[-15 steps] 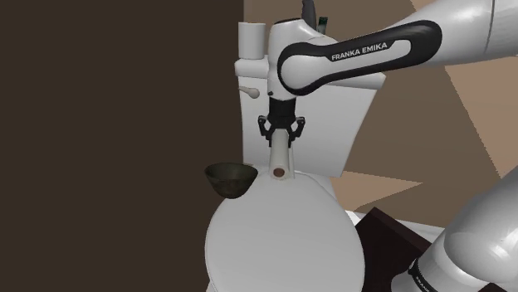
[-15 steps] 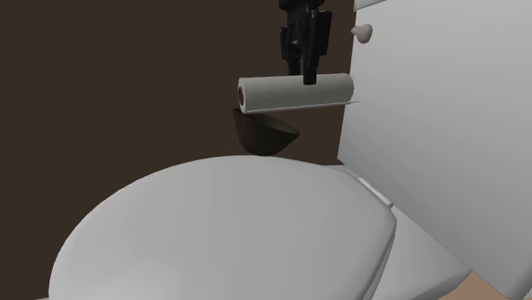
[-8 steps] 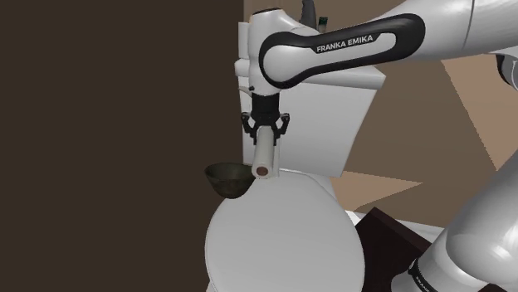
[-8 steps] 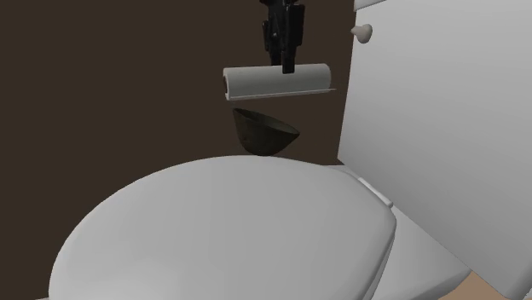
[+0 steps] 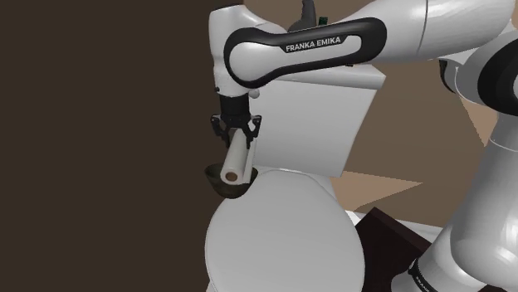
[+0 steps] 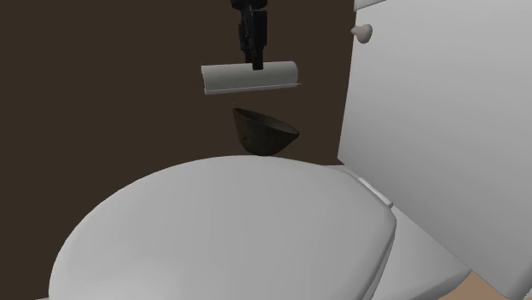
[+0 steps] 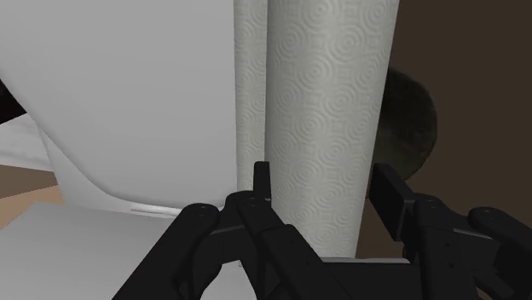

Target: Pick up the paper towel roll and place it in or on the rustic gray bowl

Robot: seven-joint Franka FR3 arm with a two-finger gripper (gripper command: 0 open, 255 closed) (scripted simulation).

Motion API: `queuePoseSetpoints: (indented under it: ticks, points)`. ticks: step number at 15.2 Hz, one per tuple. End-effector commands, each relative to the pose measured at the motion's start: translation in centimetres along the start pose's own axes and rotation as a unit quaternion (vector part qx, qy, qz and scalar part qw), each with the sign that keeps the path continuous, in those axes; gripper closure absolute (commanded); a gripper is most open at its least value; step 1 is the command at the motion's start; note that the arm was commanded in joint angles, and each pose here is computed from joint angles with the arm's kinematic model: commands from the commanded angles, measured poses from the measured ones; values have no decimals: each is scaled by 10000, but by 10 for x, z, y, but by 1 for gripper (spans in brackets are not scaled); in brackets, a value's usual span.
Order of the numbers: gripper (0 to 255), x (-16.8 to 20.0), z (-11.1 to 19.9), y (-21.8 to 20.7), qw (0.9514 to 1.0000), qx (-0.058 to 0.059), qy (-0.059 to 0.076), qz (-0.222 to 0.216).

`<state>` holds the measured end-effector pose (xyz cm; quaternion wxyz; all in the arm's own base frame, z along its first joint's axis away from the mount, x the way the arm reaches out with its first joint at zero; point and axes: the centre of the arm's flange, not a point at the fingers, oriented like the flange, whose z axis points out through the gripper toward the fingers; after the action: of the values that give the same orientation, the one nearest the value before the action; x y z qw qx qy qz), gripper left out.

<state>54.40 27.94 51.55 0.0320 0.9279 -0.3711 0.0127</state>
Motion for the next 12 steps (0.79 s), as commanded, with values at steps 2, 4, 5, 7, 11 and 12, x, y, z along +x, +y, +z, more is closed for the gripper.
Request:
queuePoseSetpoints:
  ticks: [2, 4, 5, 7, 11, 12]
  points:
    - [255, -1, 14, -4, 10000, 1, 1, 6]
    - [255, -1, 24, -4, 10000, 1, 1, 6]
    - [255, -2, 30, -5, 10000, 1, 1, 6]
    - [255, -2, 40, -5, 10000, 1, 1, 6]
    - [255, -3, 61, -6, 10000, 1, 1, 6]
    - [255, -3, 67, -6, 10000, 1, 1, 6]
